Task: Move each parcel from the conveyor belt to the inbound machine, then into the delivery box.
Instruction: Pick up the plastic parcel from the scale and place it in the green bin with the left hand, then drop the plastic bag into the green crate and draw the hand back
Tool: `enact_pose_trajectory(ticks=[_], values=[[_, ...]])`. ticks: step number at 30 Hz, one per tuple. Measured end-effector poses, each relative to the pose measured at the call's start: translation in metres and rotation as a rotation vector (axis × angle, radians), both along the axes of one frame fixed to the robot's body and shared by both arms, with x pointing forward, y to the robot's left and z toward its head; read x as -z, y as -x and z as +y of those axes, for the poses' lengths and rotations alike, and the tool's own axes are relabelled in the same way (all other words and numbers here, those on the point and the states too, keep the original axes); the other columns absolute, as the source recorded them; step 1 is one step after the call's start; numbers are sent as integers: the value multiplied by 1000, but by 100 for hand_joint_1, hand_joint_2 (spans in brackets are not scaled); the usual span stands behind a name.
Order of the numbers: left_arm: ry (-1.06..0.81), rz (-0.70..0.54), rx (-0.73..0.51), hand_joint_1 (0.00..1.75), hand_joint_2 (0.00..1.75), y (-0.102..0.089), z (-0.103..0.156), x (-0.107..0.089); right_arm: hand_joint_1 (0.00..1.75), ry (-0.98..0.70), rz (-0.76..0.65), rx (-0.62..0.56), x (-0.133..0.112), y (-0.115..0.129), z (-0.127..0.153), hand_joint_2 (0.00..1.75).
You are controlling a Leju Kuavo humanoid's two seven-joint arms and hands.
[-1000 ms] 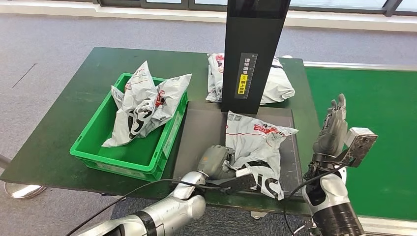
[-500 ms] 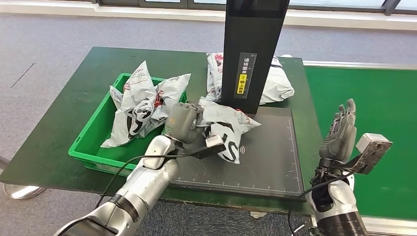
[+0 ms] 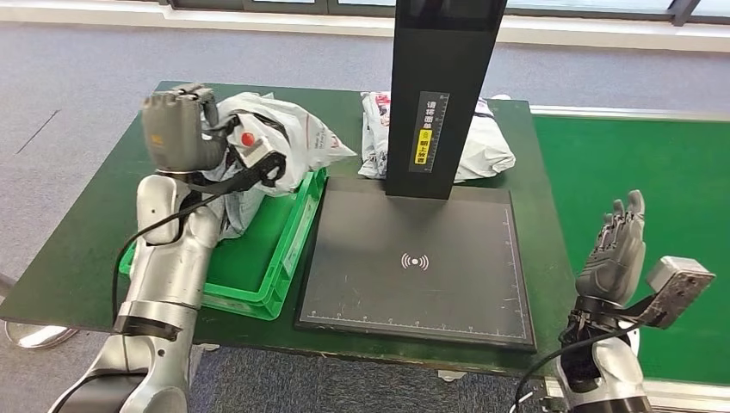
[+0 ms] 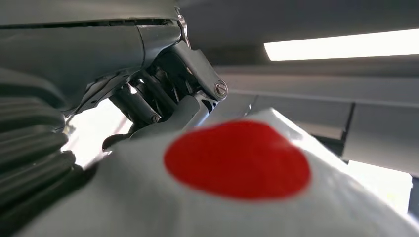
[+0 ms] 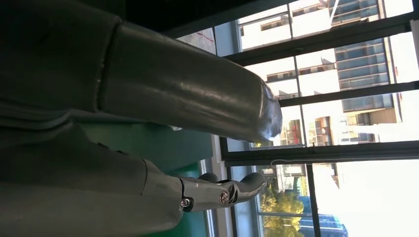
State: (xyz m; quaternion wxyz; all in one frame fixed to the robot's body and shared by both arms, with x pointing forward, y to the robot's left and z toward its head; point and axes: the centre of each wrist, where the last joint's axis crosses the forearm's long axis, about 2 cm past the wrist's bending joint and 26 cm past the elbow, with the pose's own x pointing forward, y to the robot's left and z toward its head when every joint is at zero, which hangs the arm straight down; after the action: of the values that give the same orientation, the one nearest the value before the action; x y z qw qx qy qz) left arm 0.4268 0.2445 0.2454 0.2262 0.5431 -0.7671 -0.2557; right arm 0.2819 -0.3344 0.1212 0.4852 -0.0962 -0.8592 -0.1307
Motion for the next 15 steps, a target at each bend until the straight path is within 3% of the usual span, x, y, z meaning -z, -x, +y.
enact_pose_trajectory(ticks=[6, 12, 15], values=[[-3, 2, -125, 175, 175, 0, 47, 2, 0, 4, 12, 9, 3, 9, -13, 0], [6, 79, -192, 175, 175, -4, 74, 14, 0, 8, 17, 17, 2, 17, -21, 0], [-9, 142, -198, 44, 175, -8, 77, 25, 0, 7, 16, 21, 1, 20, -24, 0]])
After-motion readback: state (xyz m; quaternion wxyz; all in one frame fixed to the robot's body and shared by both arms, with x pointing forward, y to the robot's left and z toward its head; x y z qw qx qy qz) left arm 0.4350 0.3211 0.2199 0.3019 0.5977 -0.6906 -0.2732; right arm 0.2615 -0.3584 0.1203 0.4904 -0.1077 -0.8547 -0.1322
